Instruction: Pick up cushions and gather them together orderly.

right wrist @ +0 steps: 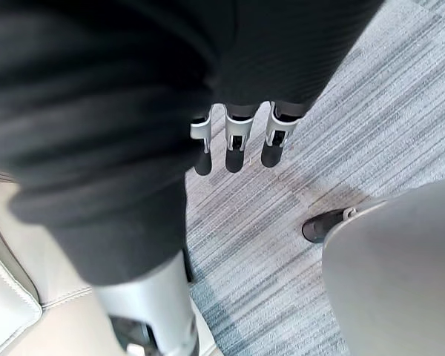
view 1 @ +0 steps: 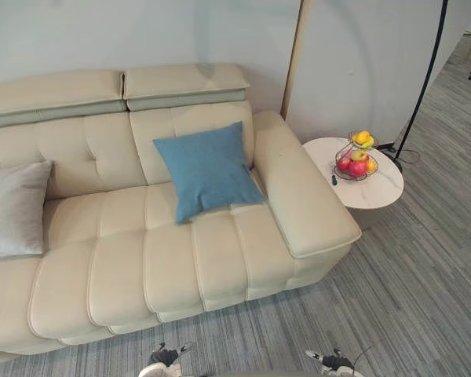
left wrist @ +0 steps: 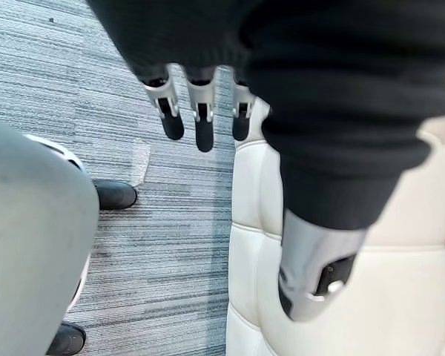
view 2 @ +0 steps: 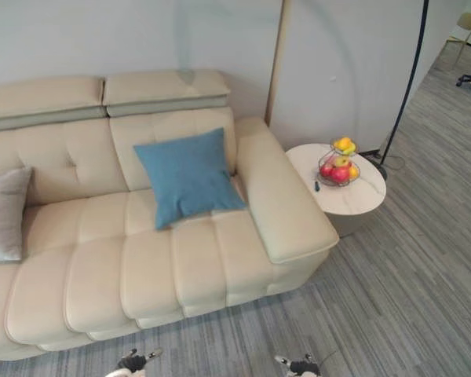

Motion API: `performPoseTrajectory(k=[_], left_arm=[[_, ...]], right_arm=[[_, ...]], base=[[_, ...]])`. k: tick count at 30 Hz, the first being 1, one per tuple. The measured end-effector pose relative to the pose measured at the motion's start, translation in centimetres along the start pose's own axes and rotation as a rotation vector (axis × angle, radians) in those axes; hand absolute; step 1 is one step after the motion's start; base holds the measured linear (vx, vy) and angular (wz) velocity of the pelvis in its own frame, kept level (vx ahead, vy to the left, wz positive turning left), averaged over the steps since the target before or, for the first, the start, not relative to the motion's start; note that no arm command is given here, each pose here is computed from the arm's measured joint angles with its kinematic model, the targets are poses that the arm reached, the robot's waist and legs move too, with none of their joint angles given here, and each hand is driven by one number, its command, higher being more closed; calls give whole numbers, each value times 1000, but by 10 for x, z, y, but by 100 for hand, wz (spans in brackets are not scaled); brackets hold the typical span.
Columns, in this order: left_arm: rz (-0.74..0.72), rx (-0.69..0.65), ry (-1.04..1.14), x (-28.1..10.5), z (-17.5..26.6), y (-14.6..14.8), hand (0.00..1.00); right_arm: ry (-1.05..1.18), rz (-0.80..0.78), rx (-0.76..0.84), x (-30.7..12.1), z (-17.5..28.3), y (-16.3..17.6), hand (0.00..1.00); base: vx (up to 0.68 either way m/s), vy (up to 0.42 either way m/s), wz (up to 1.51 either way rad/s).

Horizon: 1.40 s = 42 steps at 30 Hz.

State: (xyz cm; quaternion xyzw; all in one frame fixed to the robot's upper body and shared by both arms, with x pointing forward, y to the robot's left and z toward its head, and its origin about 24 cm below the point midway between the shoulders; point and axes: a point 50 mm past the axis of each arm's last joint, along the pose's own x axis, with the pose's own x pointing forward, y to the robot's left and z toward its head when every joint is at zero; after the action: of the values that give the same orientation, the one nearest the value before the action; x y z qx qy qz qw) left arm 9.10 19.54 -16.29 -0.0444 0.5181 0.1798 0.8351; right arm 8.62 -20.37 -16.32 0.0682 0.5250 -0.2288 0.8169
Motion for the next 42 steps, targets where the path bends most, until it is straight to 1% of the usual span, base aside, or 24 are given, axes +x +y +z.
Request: performPoseTrajectory(k=[7, 11, 13, 16, 20, 23, 25, 26, 30, 34, 38, 42], left_arm=[[-5, -29, -19, 0, 5, -2, 0], [5, -43, -32, 2, 11, 0, 0], [1, -42, -65, 3, 22, -4, 0], [-26, -20, -89, 3, 29, -13, 0], [-57, -3, -79, 2, 27, -24, 0], [-75, 16, -62, 1, 22, -29, 0], [-77, 4, -72, 2, 25, -28, 0], [-78, -22, -86, 2, 31, -30, 0], [-85, -27, -136, 2, 41, -30, 0], [-94, -46, -189, 0, 51, -34, 0], [-95, -53, -190, -1, 51, -36, 0], [-75, -37, -173, 1, 48, -28, 0]], right_arm=[[-28, 13, -27, 0, 8, 6, 0], [-99, 64, -44, 0, 28, 25, 0], [-118, 97, -36, -2, 37, 41, 0], [-103, 78, -47, -2, 29, 35, 0], [-111, 50, -37, 0, 33, 26, 0], [-87, 11, -26, 3, 30, 11, 0], [-76, -1, -14, 2, 25, 7, 0], [-78, -7, -17, 3, 27, 5, 0], [-71, -9, -13, 3, 25, 7, 0], [-86, 8, -45, 2, 28, 11, 0], [-88, 17, -49, 1, 27, 14, 0], [-60, 34, -33, -2, 14, 18, 0]], base=[[-32, -13, -88], [-15, -2, -175], [-9, -85, -206], [8, -88, -143], [85, -160, -129], [160, -183, -124], [123, -113, -100], [151, -105, -145], [173, -38, -118], [180, 32, -103], [396, 138, -95], [500, 146, -79]])
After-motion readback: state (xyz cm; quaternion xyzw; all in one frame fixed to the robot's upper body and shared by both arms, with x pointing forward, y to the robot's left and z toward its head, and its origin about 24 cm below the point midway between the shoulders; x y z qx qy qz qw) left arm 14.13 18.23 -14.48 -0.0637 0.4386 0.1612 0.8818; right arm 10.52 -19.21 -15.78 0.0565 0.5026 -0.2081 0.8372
